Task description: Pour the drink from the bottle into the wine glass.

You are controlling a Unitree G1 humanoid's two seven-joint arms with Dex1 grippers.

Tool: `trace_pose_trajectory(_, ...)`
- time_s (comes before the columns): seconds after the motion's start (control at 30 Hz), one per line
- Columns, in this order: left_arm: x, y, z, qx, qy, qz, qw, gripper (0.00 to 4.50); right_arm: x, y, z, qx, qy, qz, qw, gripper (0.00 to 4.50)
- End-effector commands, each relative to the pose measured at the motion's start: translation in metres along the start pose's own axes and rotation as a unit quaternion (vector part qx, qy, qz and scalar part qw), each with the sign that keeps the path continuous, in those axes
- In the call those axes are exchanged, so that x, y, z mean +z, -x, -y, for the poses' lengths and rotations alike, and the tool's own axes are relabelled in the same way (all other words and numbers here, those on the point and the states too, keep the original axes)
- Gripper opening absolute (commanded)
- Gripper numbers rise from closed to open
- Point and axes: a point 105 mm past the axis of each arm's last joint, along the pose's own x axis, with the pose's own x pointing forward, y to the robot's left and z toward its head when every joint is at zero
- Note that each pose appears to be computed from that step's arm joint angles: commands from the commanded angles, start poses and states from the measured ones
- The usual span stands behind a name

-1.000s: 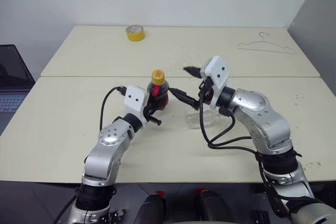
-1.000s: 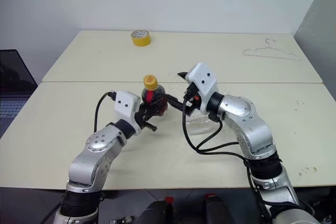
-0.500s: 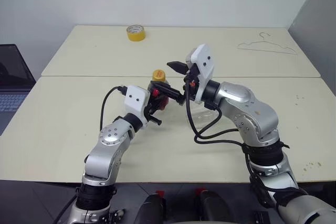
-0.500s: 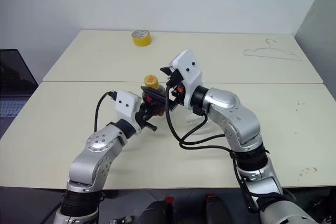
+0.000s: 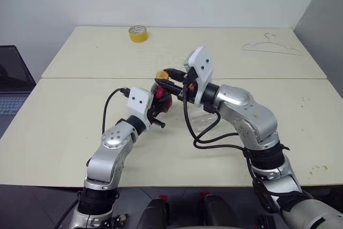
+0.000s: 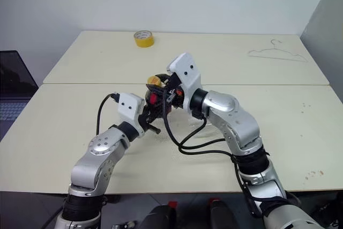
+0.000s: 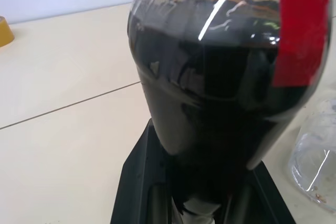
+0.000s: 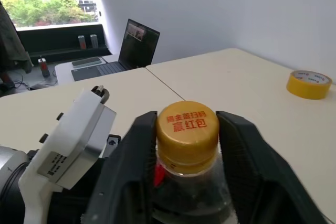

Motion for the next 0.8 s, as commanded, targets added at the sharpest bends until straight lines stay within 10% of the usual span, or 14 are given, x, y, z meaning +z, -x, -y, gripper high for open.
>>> trace_pose_trajectory(0.03, 0.021, 0.0, 0.002, -0.006, -0.018, 0.042, 0.999, 0.54, 0.018, 0.004, 0.005, -0.01, 0.025, 0.03, 0.999, 1.23)
trace_pose_trajectory(0.8, 0.024, 0.027, 0.013, -0.197, 0.105, -0.032, 0.974, 0.54, 0.047, 0.05, -0.051, 0.282, 0.064, 0.105, 0.951, 1.23)
